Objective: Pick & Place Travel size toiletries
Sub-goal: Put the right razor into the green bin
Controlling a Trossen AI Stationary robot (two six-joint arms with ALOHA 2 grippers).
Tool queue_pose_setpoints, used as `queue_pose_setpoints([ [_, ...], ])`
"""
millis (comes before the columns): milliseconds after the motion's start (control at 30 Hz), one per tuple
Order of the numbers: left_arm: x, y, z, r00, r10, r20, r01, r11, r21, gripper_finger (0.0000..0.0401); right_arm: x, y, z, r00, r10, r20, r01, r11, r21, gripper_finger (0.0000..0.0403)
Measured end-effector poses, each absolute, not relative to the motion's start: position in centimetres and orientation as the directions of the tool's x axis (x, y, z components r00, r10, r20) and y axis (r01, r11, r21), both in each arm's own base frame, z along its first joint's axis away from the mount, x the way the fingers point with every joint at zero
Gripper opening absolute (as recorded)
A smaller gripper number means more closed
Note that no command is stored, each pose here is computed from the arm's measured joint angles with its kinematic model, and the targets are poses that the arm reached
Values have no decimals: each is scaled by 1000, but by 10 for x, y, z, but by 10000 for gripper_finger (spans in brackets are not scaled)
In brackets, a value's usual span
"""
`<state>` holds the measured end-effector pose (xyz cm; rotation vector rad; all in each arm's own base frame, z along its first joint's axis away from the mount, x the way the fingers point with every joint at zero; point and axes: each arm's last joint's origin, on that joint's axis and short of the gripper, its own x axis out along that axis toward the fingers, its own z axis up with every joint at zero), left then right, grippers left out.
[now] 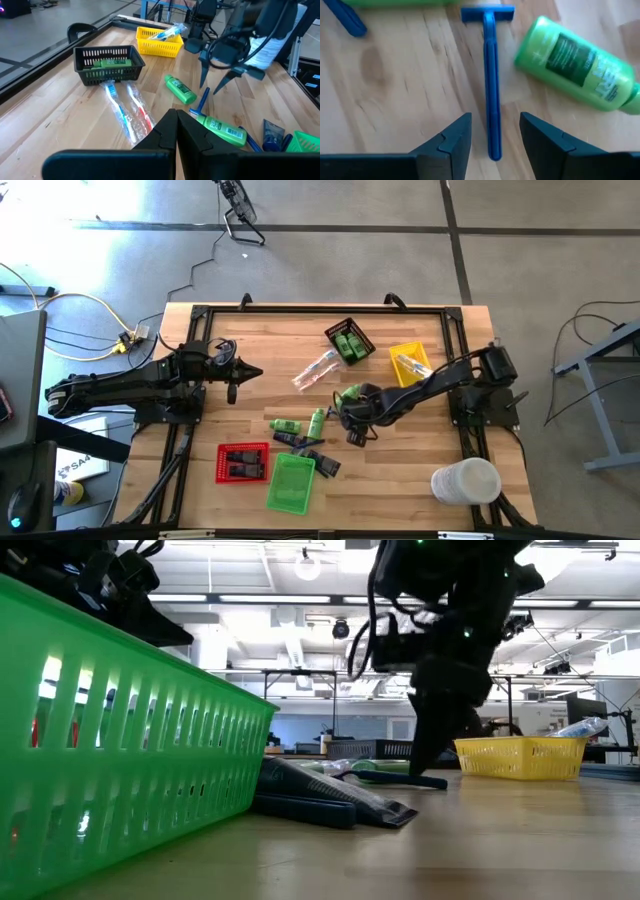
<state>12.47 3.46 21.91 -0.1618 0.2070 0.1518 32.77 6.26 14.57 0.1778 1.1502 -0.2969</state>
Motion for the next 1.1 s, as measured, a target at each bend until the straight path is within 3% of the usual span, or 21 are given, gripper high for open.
queue_pose_setpoints([
  [900,125,35,219,967,134,-216,-167,975,-143,1,329,63,131,328,-143,-934,318,948,-34,158],
  [1100,125,35,219,967,134,-216,-167,975,-143,1,329,63,131,327,-138,-935,316,948,-29,108],
])
